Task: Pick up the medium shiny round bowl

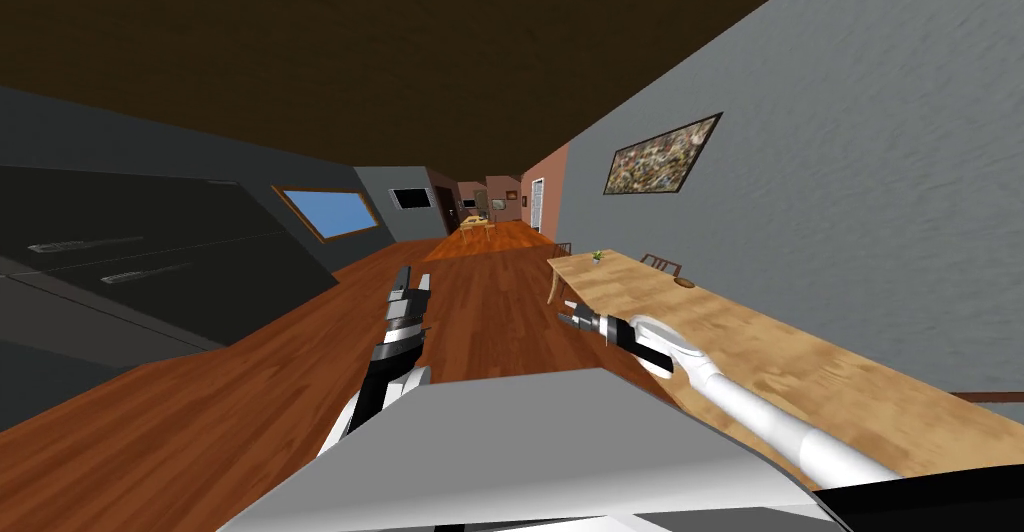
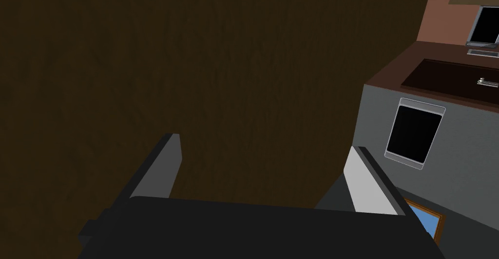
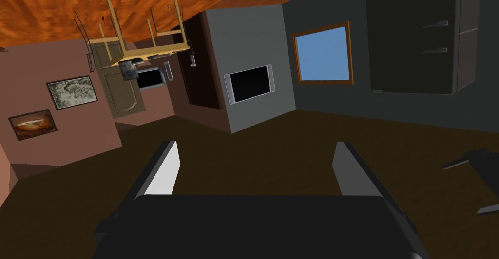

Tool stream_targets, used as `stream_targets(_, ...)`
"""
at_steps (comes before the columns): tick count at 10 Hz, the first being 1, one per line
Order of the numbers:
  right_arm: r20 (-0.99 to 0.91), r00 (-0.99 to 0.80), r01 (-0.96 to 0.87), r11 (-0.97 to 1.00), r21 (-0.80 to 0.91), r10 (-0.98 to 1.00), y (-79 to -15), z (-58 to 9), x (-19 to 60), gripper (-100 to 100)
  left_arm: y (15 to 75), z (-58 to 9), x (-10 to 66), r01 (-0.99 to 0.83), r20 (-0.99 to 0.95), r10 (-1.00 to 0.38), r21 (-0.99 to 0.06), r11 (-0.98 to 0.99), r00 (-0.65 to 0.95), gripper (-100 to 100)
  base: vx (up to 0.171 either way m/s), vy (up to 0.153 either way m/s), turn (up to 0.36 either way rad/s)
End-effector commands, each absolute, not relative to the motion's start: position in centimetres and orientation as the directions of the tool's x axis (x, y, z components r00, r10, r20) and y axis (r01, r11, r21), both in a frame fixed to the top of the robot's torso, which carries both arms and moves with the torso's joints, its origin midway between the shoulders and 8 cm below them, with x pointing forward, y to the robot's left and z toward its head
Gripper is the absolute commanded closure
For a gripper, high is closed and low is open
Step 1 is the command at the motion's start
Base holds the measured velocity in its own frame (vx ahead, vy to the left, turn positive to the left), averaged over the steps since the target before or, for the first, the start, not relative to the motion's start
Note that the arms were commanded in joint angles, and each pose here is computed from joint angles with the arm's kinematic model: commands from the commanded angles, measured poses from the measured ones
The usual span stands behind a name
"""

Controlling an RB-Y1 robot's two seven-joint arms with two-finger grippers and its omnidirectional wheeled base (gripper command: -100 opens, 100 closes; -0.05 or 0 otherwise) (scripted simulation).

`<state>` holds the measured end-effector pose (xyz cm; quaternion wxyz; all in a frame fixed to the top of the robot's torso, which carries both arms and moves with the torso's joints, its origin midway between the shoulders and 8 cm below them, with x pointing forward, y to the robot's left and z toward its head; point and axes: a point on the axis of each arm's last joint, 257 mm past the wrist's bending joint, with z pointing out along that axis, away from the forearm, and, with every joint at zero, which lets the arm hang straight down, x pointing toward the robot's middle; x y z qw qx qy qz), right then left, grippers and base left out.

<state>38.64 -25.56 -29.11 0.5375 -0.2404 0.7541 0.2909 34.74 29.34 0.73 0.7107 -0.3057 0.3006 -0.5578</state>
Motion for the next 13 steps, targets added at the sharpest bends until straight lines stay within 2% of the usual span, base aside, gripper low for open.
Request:
stream_targets(1,-0.942,-0.317,-0.674,0.724,0.145,-0.106,-27.1,-29.8,38.4,-100,29.3,0.7,34.7,0.609,-0.086,-0.977,-0.770,0.191,0.197,0,0.020,0.041,0.063)
stream_targets(6,-0.860,-0.376,-0.673,0.740,-0.001,-0.344,-35.1,-34.2,36.9,-100,29.3,0.7,34.7,0.609,-0.086,-0.977,-0.770,0.191,0.197,0,0.013,0.037,0.092)
stream_targets(11,-0.759,-0.453,-0.647,0.758,-0.081,-0.467,-42.6,-37.0,34.9,-100,29.3,0.7,34.7,0.609,-0.086,-0.977,-0.770,0.191,0.197,0,0.010,0.020,0.067)
stream_targets(12,-0.708,-0.483,-0.642,0.758,-0.114,-0.515,-45.8,-37.9,33.7,-100,29.3,0.7,34.7,0.609,-0.086,-0.977,-0.770,0.191,0.197,0,0.009,0.015,0.085)
stream_targets(13,-0.708,-0.483,-0.642,0.758,-0.114,-0.515,-45.8,-37.9,33.7,-100,29.3,0.7,34.7,0.609,-0.086,-0.977,-0.770,0.191,0.197,0,0.007,0.010,0.036)
